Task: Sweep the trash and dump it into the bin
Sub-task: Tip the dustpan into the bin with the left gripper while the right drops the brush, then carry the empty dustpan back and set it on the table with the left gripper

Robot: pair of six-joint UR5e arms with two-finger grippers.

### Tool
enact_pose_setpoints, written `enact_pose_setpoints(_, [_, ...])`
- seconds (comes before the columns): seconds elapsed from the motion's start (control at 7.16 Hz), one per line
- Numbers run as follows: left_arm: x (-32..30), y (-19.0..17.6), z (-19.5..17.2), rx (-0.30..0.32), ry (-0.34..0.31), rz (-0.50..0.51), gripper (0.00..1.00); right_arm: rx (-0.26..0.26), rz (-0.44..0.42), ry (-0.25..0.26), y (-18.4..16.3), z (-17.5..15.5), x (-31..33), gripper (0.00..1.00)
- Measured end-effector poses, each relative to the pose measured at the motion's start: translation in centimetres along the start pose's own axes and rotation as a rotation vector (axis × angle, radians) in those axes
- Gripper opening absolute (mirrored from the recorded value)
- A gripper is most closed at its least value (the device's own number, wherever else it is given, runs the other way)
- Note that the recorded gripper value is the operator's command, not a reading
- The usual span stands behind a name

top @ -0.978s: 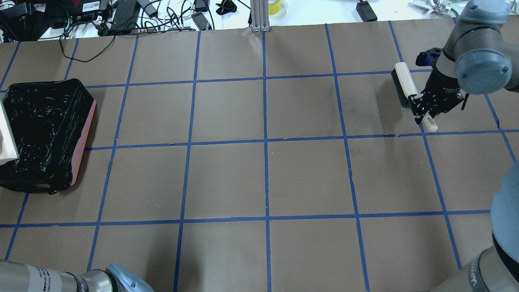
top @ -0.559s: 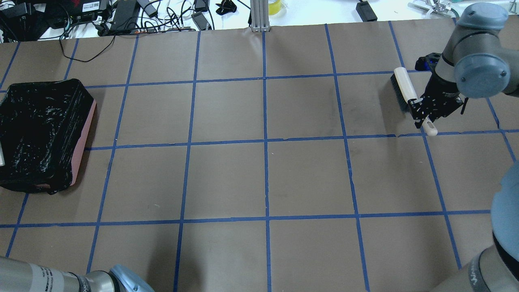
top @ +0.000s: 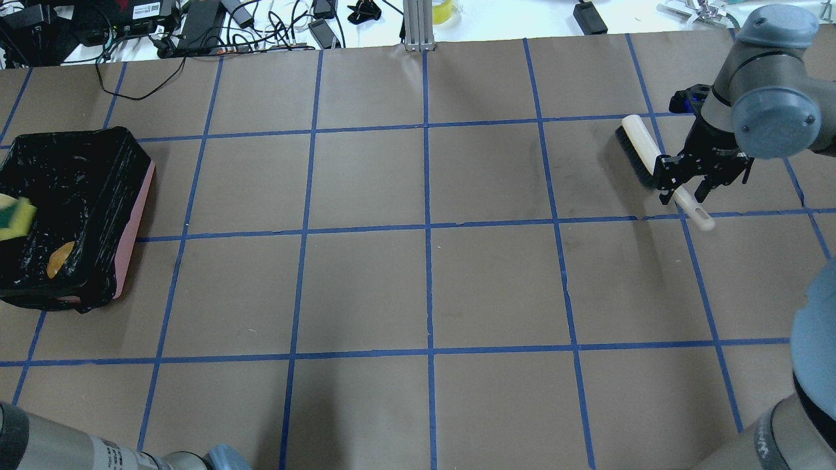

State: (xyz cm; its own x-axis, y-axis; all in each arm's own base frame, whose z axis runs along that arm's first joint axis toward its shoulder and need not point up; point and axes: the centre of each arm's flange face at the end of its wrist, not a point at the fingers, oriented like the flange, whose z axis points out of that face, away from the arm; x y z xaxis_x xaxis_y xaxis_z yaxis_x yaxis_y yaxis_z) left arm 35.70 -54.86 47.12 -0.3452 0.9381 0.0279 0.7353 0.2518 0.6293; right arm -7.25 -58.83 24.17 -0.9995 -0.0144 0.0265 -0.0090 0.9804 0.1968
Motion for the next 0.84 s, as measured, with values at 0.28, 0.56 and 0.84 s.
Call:
enact_pose_setpoints(0.28, [-0.6,-2.2,-3.8,-0.107,-0.063,0.039,0.00,0.020,0.005,0.005,-0.2,-1.0,0.1,1.00])
enact_pose_setpoints(0.56, [-0.4,-2.7,-4.7,-0.064,-0.100,0.076,0.00,0.093,0.007,0.023,-0.5,-5.0,0.3,1.00])
enact_pose_setpoints(0.84, [-0.3,-3.1,-3.2,0.136,-0.128,0.170,0.00,0.182,-0.018,0.048,-0.6,-10.9,-1.3,1.00])
